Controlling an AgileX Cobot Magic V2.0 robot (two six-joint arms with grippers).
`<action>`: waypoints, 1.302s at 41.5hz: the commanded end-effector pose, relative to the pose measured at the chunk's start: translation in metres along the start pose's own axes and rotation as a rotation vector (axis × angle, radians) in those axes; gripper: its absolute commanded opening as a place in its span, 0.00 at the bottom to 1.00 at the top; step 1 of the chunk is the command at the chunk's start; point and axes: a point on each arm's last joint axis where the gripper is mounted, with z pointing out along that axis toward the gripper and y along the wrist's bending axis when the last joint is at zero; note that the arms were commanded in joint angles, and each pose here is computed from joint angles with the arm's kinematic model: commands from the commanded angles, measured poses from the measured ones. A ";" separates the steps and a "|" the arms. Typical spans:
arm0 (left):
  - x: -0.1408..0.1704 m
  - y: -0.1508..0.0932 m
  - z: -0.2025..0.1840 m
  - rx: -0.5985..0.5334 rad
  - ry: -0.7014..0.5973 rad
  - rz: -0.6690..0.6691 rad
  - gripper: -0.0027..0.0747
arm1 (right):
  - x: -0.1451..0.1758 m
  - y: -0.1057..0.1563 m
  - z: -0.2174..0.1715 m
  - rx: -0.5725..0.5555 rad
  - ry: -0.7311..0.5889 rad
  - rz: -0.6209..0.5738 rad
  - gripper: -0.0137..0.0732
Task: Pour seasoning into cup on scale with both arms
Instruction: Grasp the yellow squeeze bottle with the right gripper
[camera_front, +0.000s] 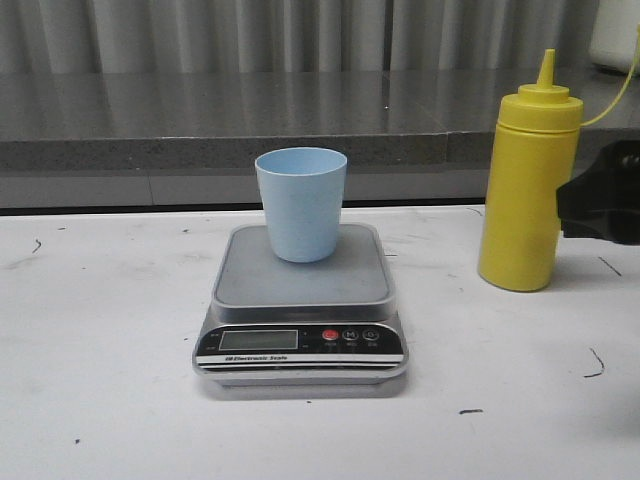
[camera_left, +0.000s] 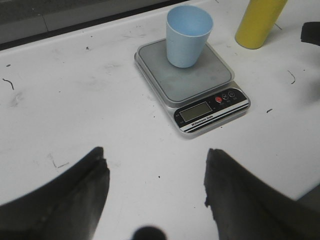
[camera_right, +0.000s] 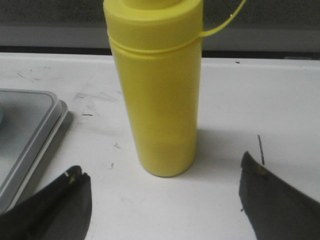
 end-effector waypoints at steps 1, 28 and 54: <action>-0.012 -0.002 -0.005 0.016 -0.091 -0.008 0.58 | -0.013 0.006 0.010 -0.055 -0.169 0.002 0.86; -0.012 -0.002 -0.005 0.016 -0.091 -0.008 0.58 | -0.007 0.009 0.091 -0.002 -0.197 0.037 0.86; -0.012 -0.002 -0.005 0.016 -0.091 -0.008 0.58 | -0.013 0.006 0.130 0.020 -0.218 0.016 0.55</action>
